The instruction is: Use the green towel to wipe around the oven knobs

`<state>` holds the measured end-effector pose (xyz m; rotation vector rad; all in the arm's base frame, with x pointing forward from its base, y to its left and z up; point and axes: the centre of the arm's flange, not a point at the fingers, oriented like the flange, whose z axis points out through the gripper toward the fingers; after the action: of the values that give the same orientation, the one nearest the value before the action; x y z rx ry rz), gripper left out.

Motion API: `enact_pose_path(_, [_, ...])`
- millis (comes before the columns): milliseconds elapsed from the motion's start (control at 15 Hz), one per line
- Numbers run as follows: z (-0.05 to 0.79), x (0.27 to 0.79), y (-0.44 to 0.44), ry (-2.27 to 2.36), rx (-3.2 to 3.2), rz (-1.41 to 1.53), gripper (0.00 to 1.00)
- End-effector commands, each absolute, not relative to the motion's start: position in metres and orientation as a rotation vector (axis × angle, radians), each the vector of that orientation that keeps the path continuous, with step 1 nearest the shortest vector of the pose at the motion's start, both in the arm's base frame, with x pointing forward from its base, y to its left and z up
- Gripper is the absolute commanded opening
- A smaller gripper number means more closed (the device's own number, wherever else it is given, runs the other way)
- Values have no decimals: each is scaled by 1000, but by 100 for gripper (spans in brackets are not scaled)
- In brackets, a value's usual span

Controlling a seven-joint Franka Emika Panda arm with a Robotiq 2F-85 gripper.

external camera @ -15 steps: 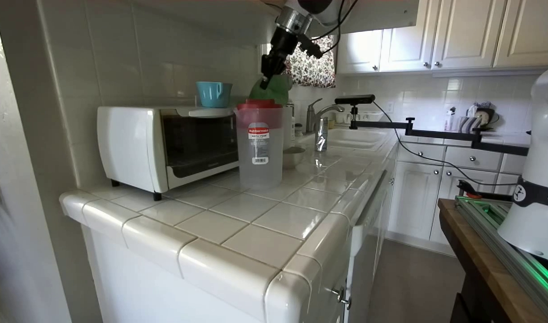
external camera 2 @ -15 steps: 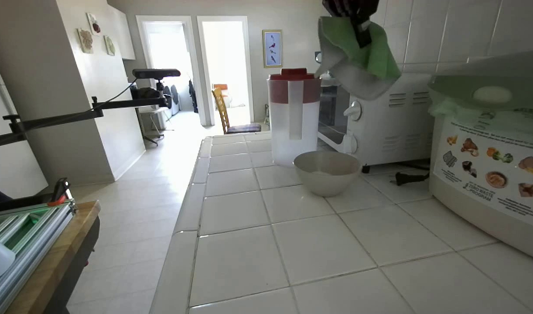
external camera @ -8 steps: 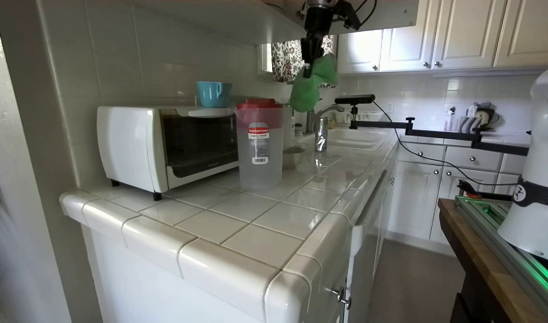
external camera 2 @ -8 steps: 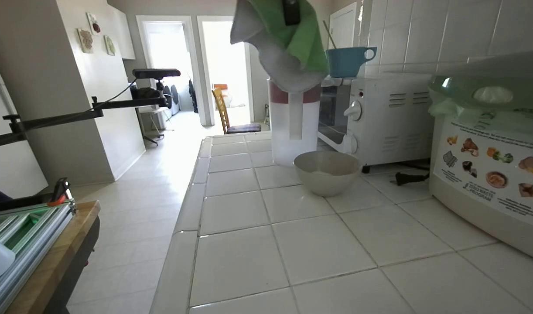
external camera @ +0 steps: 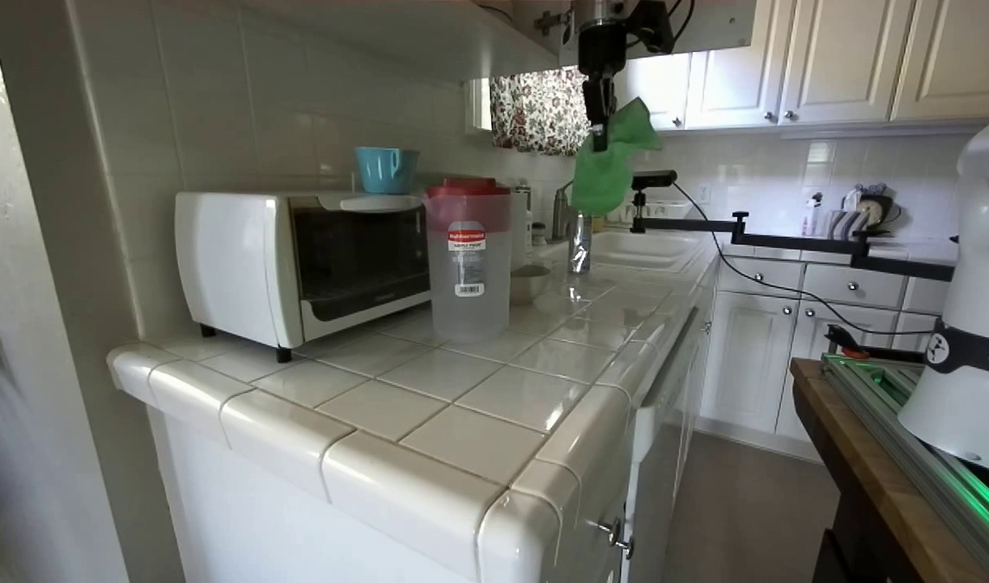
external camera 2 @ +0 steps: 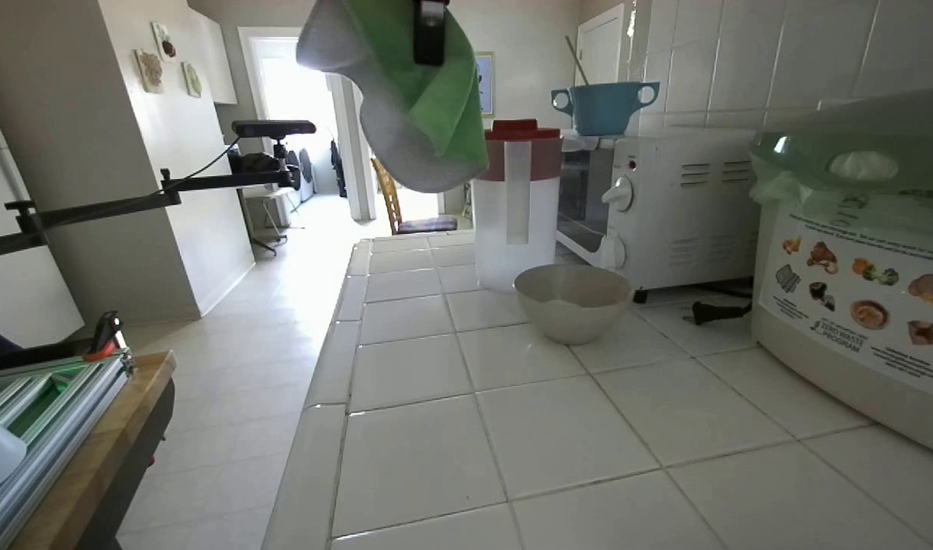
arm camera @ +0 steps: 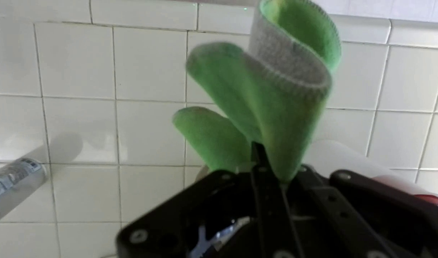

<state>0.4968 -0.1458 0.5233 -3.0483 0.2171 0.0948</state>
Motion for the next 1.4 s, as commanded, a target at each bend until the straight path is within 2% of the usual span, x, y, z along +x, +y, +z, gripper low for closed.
enact_pose_path(0, [503, 507, -163, 229, -3068, 71, 1])
enact_pose_path(867, [441, 491, -231, 623, -3045, -155, 1])
enact_pose_path(1333, [388, 494, -250, 864, -2973, -118, 1])
